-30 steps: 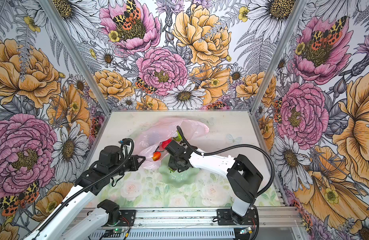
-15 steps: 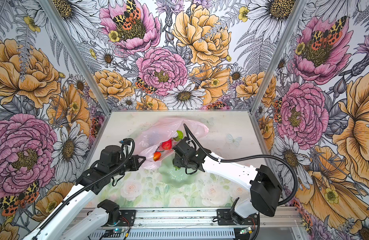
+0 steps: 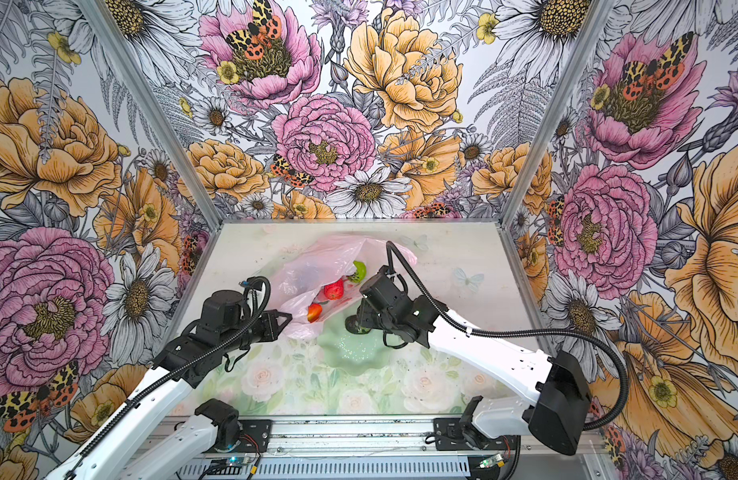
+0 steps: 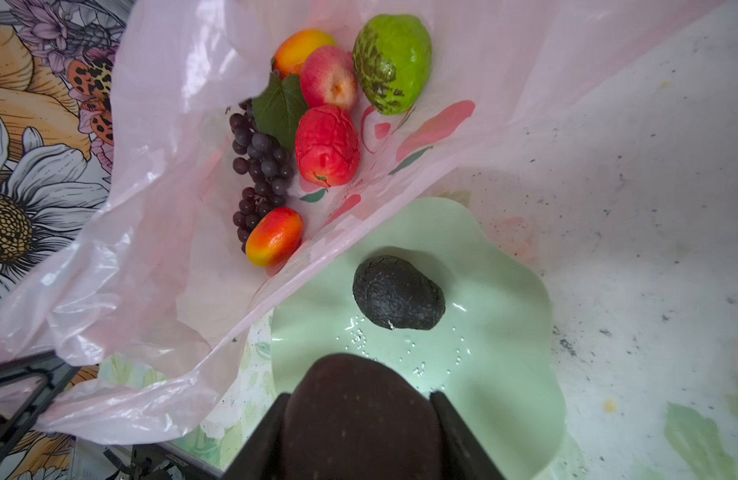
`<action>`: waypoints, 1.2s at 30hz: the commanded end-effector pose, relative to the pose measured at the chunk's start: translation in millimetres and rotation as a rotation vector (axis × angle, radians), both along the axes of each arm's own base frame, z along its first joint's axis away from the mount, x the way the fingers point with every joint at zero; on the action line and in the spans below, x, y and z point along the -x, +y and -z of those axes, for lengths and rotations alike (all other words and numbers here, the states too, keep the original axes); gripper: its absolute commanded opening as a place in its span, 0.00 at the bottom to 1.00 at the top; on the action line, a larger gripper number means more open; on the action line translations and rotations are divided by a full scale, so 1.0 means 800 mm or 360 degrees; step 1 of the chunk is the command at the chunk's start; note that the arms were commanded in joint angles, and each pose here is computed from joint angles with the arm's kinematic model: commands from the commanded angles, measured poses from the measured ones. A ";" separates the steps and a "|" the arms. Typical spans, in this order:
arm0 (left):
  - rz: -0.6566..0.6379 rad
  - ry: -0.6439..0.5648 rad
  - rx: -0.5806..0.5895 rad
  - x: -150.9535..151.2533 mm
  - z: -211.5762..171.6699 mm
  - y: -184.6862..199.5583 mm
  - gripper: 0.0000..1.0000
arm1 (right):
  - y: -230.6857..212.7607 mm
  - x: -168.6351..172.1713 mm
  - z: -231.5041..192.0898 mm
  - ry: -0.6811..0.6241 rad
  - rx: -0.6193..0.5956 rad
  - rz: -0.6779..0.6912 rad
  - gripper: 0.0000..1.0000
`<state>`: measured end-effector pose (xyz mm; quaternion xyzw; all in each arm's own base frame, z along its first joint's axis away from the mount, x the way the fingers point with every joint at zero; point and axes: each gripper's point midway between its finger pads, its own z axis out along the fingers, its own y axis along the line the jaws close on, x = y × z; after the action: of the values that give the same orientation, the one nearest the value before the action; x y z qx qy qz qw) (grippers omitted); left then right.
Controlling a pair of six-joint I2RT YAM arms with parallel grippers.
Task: Place the fruits into the plastic bag
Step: 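Lift the dark avocado with the right gripper out of the bowl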
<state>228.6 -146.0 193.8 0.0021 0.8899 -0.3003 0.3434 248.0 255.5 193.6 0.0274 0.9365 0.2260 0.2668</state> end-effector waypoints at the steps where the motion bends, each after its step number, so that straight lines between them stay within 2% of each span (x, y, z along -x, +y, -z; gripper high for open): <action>1: 0.0006 -0.0015 -0.0020 -0.001 0.001 0.001 0.00 | -0.017 -0.002 -0.021 -0.0076 -0.0017 0.0032 0.33; 14: 0.0016 -0.0010 -0.0019 0.000 0.002 -0.001 0.00 | -0.041 -0.013 -0.098 -0.0230 -0.0244 0.0137 0.32; 22: 0.0015 -0.0019 -0.0019 0.001 0.001 -0.001 0.00 | -0.025 -0.023 -0.136 -0.0262 -0.0343 0.0085 0.32; 29: 0.0016 -0.0019 -0.0020 0.001 0.001 -0.001 0.00 | 0.001 -0.036 -0.145 -0.0232 -0.0369 0.0014 0.33; 36: 0.0018 -0.0028 -0.0020 0.002 0.000 -0.001 0.00 | 0.017 -0.056 -0.131 -0.0180 -0.0329 -0.0014 0.33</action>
<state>227.6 -147.5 193.8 0.0051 0.8899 -0.3013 0.3424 286.4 264.3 286.9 0.0490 0.8971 0.3136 0.3073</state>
